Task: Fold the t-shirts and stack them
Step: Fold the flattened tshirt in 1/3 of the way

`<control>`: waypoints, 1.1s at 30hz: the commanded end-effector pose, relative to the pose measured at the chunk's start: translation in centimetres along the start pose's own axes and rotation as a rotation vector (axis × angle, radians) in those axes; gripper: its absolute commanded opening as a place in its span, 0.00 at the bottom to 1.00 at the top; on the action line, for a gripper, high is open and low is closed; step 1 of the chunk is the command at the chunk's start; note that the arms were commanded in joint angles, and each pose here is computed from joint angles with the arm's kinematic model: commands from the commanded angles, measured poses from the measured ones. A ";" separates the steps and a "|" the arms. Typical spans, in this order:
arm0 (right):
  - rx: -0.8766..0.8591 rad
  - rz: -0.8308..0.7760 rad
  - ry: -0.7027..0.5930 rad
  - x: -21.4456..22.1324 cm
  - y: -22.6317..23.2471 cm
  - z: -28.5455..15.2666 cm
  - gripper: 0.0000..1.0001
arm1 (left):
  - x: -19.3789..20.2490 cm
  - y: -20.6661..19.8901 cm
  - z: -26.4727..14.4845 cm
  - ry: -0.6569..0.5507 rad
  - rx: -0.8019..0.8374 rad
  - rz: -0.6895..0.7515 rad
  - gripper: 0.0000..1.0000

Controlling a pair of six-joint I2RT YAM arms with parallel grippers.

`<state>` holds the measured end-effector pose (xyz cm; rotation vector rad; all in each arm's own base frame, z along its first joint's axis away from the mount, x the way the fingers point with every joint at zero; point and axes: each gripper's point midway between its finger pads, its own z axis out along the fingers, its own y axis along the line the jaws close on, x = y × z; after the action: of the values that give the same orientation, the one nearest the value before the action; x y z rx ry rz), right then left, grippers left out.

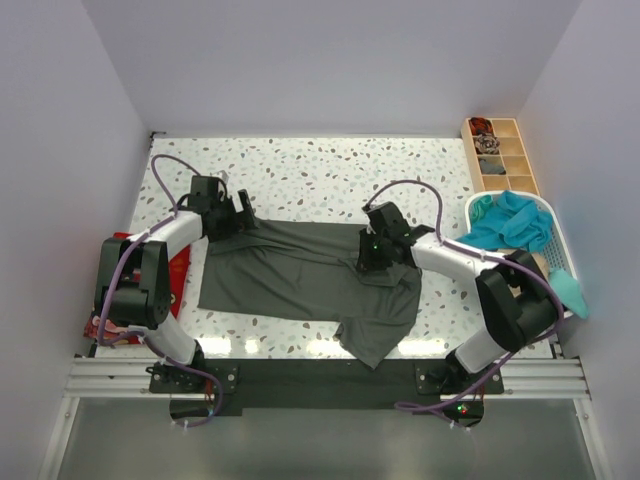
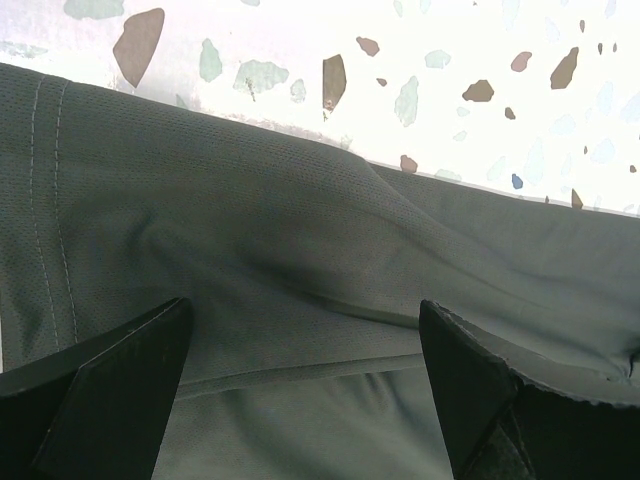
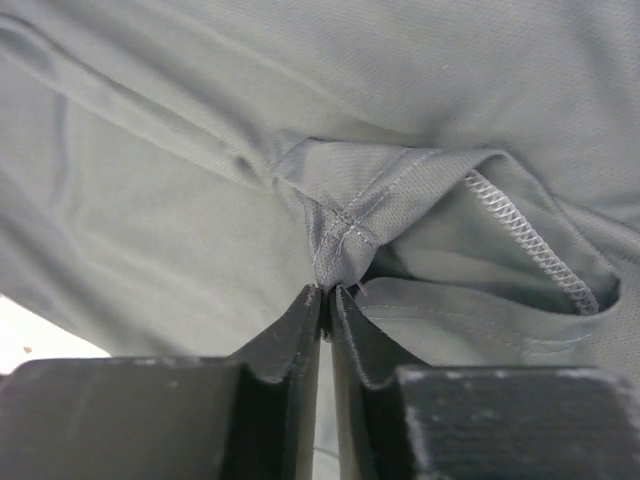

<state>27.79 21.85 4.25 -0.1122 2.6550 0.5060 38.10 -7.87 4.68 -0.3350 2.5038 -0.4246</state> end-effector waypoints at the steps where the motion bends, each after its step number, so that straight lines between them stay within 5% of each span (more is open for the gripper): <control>1: -0.100 -0.008 -0.061 -1.3 2.0 -2.1 0.08 | -1.0 -1.1 -0.4 -0.044 0.037 0.026 1.00; 9: -0.191 -0.017 0.097 3.5 3.8 -3.1 0.02 | -0.9 -1.2 -0.2 -0.039 0.044 0.026 1.00; 17: -0.105 -0.030 0.254 8.7 2.5 -1.6 0.36 | -0.4 -1.5 0.2 -0.021 0.046 0.032 1.00; 26: 0.168 -0.055 -0.168 -1.9 -2.1 -6.3 0.60 | -0.2 -1.7 0.3 -0.014 0.049 0.036 1.00; 33: 0.135 -0.030 -0.151 -5.3 -3.8 -2.5 0.60 | -0.2 -1.7 0.2 -0.015 0.048 0.043 1.00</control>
<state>29.96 17.47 8.83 -0.0165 2.5295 0.3564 37.84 -9.01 4.67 -0.2991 2.5127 -0.4453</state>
